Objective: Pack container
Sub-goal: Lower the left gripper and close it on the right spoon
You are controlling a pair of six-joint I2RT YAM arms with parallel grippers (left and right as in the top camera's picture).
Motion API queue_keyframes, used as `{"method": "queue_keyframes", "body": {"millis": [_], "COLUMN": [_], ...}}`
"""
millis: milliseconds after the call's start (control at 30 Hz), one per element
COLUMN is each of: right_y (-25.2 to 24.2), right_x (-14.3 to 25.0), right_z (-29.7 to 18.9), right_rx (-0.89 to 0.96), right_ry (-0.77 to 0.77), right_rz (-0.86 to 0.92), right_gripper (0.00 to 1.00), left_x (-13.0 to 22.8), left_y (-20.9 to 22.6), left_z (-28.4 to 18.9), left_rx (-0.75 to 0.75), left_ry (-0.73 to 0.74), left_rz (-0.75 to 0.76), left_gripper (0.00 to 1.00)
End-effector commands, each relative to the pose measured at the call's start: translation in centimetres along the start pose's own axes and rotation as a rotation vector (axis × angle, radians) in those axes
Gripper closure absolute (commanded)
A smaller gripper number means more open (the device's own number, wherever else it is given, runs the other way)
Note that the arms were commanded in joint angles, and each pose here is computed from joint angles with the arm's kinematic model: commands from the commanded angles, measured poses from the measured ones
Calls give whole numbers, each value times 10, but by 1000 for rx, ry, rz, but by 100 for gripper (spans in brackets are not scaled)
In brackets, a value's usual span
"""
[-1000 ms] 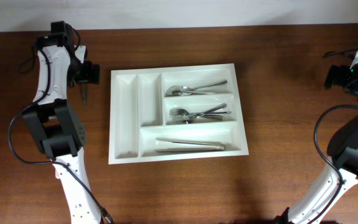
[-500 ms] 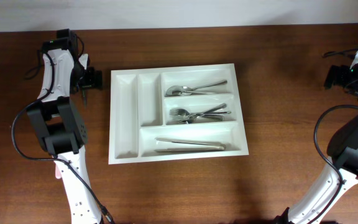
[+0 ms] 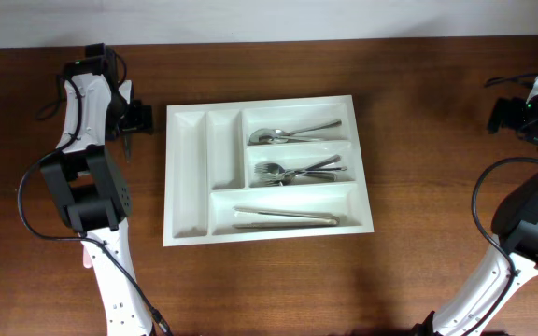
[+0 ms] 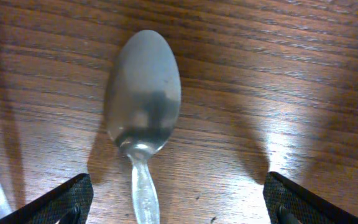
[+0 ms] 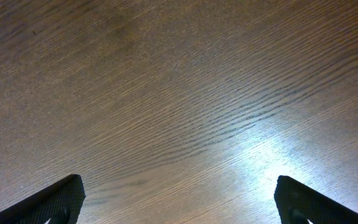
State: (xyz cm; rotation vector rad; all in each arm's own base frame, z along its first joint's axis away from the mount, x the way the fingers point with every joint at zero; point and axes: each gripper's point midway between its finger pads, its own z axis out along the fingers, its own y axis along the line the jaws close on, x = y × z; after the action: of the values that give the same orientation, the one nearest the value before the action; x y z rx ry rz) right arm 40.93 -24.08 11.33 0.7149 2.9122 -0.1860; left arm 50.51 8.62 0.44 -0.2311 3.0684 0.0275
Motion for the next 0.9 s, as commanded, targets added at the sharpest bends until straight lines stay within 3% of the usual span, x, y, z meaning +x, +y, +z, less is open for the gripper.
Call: {"method": "queue_keyframes", "body": {"millis": [0, 67, 133, 200, 367, 867], "right_y": [2, 2, 2, 2, 2, 2], "right_x": [-1, -1, -1, -1, -1, -1], "right_z": [-5, -5, -5, -5, -5, -5], "right_rx": [-2, -2, -2, -2, -2, -2], "right_ry": [-11, -11, -11, -11, -11, -11], "right_rz": [7, 7, 7, 7, 7, 7], "right_gripper": [1, 1, 1, 1, 1, 1], "left_x": [-1, -1, -1, -1, -1, -1], "left_y": [6, 6, 6, 6, 7, 11], "left_z": [0, 0, 0, 0, 0, 0], "left_rx": [-35, -37, -37, -37, -38, -39], "left_ry": [-2, -2, -2, -2, -1, -1], "left_rz": [28, 31, 31, 31, 33, 33], "left_gripper": [10, 11, 25, 32, 38, 75]}}
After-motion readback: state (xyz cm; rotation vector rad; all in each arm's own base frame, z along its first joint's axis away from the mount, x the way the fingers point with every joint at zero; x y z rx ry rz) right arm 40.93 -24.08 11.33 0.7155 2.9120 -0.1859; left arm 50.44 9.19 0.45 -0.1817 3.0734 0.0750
